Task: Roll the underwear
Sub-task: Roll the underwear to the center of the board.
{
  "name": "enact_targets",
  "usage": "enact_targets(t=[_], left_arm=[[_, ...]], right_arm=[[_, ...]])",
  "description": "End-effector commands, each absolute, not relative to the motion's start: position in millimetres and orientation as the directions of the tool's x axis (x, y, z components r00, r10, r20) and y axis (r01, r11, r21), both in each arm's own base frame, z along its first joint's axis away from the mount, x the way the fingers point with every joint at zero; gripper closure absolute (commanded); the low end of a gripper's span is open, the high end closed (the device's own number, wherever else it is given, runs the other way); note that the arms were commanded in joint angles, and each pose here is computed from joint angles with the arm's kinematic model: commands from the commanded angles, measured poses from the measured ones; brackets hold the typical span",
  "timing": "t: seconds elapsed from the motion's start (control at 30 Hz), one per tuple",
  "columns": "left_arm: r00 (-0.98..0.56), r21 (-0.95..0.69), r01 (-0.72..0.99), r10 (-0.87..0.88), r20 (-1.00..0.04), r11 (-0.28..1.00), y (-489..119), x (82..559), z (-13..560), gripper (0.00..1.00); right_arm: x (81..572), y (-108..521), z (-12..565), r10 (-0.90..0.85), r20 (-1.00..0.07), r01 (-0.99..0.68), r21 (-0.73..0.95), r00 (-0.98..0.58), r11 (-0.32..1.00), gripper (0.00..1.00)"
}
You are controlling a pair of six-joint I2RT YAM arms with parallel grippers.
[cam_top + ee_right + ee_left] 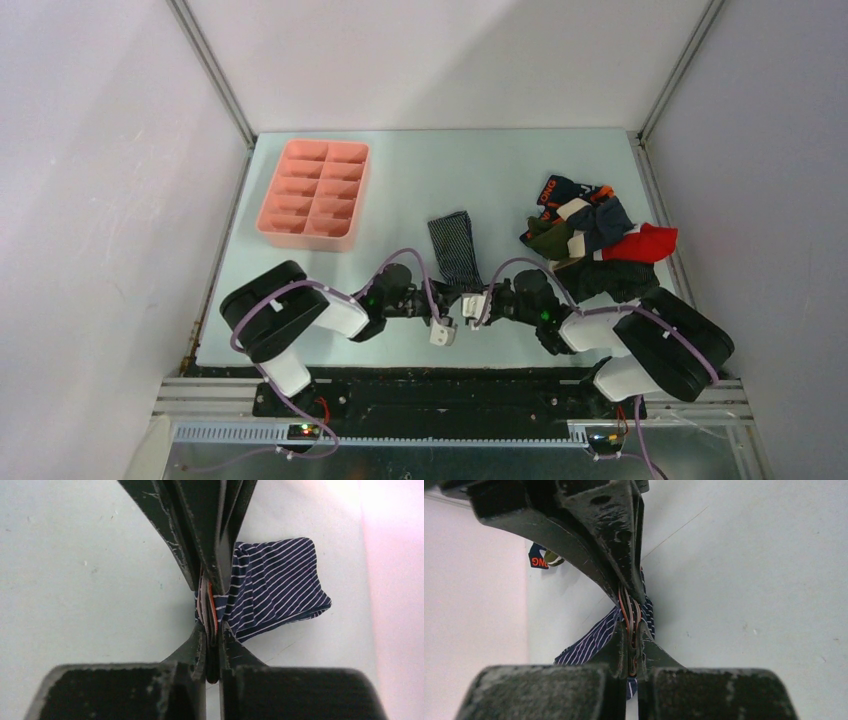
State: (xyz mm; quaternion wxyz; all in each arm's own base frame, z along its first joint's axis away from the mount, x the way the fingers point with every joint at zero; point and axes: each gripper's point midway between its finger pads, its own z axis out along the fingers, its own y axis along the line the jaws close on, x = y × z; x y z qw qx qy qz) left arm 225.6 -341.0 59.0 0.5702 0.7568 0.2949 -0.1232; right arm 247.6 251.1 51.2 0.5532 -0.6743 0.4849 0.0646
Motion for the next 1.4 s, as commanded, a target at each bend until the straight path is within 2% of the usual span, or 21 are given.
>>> enact_targets(t=[0.0,0.07,0.17,0.3,0.4,0.5,0.63,0.93,1.17,1.37], left_arm=[[0.822,0.823,0.551,0.256,-0.509,-0.136,-344.7,225.1,82.7,1.00],[0.805,0.804,0.576,0.278,-0.525,-0.151,-341.3,223.9,81.3,1.00],[0.720,0.704,0.684,0.334,-0.609,-0.191,-335.5,218.4,73.6,1.00],[0.598,0.590,0.796,0.330,-0.731,-0.135,-337.4,208.2,90.3,1.00],[0.364,0.356,0.930,0.359,-0.859,-0.092,-338.9,194.5,86.8,1.00],[0.123,0.133,0.991,0.376,-0.919,0.002,-337.4,185.4,82.1,1.00],[-0.064,-0.033,0.995,0.365,-0.929,0.092,-335.1,181.0,75.7,1.00],[-0.340,-0.285,0.935,0.310,-0.888,0.209,-317.7,166.8,60.2,1.00],[-0.442,-0.381,0.892,0.297,-0.846,0.242,-305.5,154.3,49.5,1.00],[-0.526,-0.456,0.848,0.337,-0.781,0.270,-294.8,146.8,31.1,1.00]], right_arm=[[256.4,260.0,74.9,-0.539,-0.631,-0.721,-0.690,0.557,0.062,0.99],[244.1,257.1,76.7,-0.514,-0.664,-0.777,-0.629,0.543,-0.008,1.00],[222.3,248.7,74.9,-0.503,-0.697,-0.838,-0.534,0.511,-0.110,1.00],[185.8,238.1,64.8,-0.510,-0.714,-0.877,-0.413,0.480,-0.246,1.00],[177.8,236.8,63.1,-0.517,-0.710,-0.878,-0.385,0.478,-0.284,1.00],[176.3,236.0,58.1,-0.545,-0.713,-0.897,-0.326,0.441,-0.300,1.00],[176.2,241.2,64.7,-0.576,-0.714,-0.913,-0.244,0.398,-0.328,1.00],[150.8,244.5,70.4,-0.658,-0.710,-0.927,0.018,0.252,-0.375,1.00],[135.8,248.9,68.5,-0.735,-0.662,-0.908,0.203,0.148,-0.366,1.00],[125.3,255.6,64.5,-0.831,-0.555,-0.825,0.488,-0.041,-0.285,1.00]])
